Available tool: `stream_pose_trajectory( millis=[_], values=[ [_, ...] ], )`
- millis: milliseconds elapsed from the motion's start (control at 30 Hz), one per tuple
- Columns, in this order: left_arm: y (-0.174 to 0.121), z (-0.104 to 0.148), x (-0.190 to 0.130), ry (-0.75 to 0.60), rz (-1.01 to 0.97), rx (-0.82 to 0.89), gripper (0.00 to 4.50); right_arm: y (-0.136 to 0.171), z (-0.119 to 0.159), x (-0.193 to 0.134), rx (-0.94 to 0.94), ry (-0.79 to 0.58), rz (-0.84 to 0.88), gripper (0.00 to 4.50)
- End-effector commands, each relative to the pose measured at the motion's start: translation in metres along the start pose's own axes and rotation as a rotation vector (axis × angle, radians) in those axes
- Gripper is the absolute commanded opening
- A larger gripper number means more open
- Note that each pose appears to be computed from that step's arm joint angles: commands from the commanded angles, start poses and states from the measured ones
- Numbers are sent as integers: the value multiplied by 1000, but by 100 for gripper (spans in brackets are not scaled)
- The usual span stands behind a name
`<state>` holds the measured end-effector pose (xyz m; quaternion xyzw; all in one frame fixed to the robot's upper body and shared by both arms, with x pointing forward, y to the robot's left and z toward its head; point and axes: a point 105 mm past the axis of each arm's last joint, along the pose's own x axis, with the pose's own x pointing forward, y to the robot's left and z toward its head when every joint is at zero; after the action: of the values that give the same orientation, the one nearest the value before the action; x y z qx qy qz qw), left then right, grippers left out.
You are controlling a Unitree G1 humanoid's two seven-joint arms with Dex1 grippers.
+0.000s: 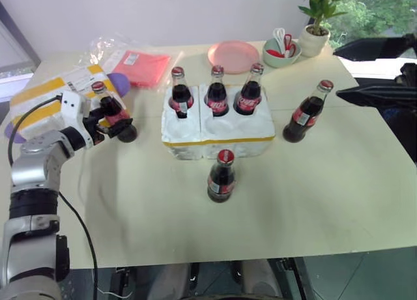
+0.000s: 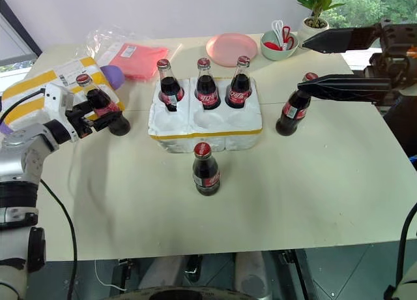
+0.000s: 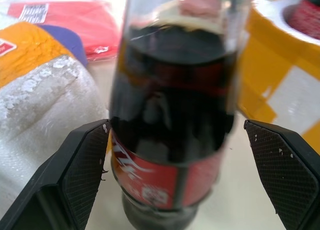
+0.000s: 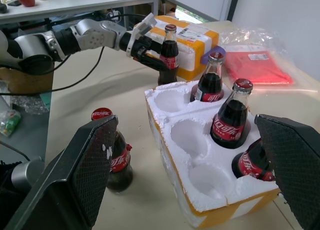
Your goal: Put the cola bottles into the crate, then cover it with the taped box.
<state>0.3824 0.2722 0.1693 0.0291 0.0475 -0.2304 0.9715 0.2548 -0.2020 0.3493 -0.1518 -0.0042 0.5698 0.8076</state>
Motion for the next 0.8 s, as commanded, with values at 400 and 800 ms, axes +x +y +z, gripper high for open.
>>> stream_pose_trajectory(
  millis=[400, 800],
  values=[
    [-1, 20, 9, -38, -34, 28, 281, 8, 3, 3, -58, -7, -18, 450],
    [-68, 154, -29, -208, -494, -5, 281, 5, -36, 2, -34, 73, -97, 450]
  ],
)
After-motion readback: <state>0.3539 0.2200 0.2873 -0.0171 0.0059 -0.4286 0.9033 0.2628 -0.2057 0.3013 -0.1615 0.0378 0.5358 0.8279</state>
